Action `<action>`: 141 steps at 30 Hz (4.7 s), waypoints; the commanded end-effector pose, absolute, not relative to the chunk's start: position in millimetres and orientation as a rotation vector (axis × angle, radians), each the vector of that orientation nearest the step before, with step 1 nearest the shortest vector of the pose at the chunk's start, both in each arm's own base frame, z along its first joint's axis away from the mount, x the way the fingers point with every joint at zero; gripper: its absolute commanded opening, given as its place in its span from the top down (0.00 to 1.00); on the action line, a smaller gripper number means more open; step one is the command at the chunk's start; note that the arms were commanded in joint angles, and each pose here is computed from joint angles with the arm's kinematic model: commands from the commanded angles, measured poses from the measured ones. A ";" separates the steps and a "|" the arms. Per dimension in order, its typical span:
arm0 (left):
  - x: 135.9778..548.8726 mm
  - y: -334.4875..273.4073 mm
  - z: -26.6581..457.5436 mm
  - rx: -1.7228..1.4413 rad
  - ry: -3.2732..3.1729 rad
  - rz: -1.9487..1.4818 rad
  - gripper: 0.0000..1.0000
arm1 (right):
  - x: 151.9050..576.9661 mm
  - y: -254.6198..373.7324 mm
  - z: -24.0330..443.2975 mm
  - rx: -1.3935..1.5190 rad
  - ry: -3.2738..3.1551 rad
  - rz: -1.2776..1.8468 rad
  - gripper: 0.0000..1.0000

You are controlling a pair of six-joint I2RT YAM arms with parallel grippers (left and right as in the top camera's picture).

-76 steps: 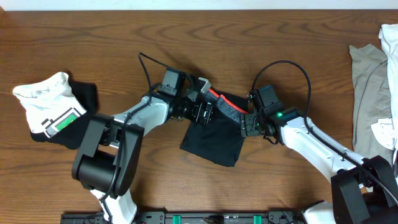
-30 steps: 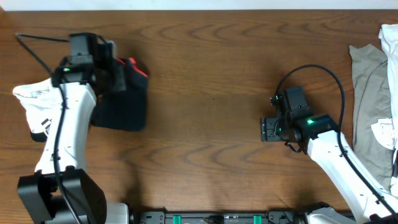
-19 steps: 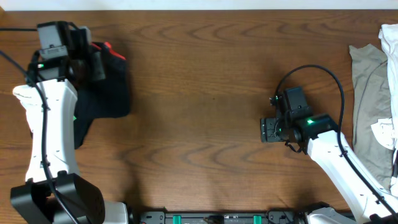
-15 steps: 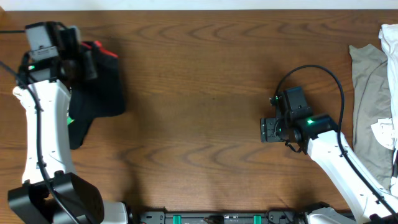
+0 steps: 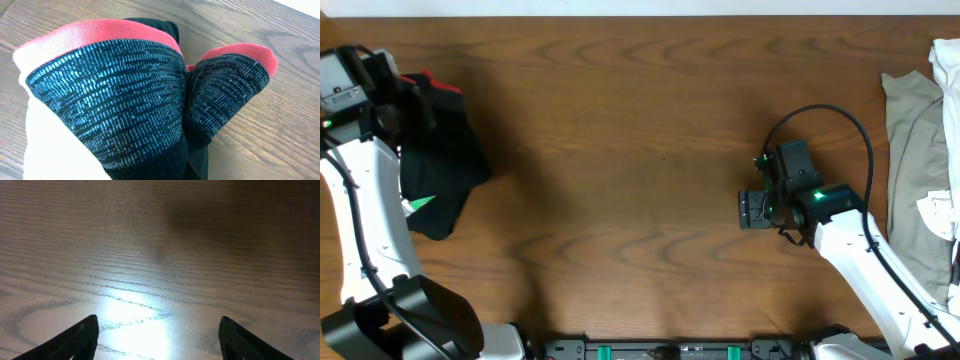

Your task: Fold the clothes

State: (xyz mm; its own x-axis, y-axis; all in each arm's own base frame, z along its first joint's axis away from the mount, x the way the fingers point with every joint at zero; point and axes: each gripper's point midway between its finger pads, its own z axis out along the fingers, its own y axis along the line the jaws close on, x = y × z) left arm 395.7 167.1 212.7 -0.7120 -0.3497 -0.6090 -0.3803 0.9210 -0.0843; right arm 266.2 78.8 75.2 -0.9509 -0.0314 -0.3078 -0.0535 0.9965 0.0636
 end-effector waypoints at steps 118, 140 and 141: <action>369.4 179.4 137.8 -0.877 2.364 -0.809 0.02 | 251.9 69.2 73.4 -0.061 2.883 0.047 0.23; 331.6 187.2 47.8 -1.057 2.454 -0.711 0.02 | 251.2 66.2 73.1 -0.059 2.885 0.023 0.21; 328.3 189.6 42.8 -1.074 2.463 -0.694 0.02 | 251.0 66.2 73.0 -0.059 2.886 0.023 0.21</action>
State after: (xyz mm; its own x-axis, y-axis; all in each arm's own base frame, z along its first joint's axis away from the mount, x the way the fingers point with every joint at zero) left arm 350.5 181.8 84.4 -0.6471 -0.7337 -0.2072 -0.4765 0.6014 -0.6413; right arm 249.5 69.7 69.9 -0.9701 -0.0371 -0.2399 -0.0440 0.9988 0.0233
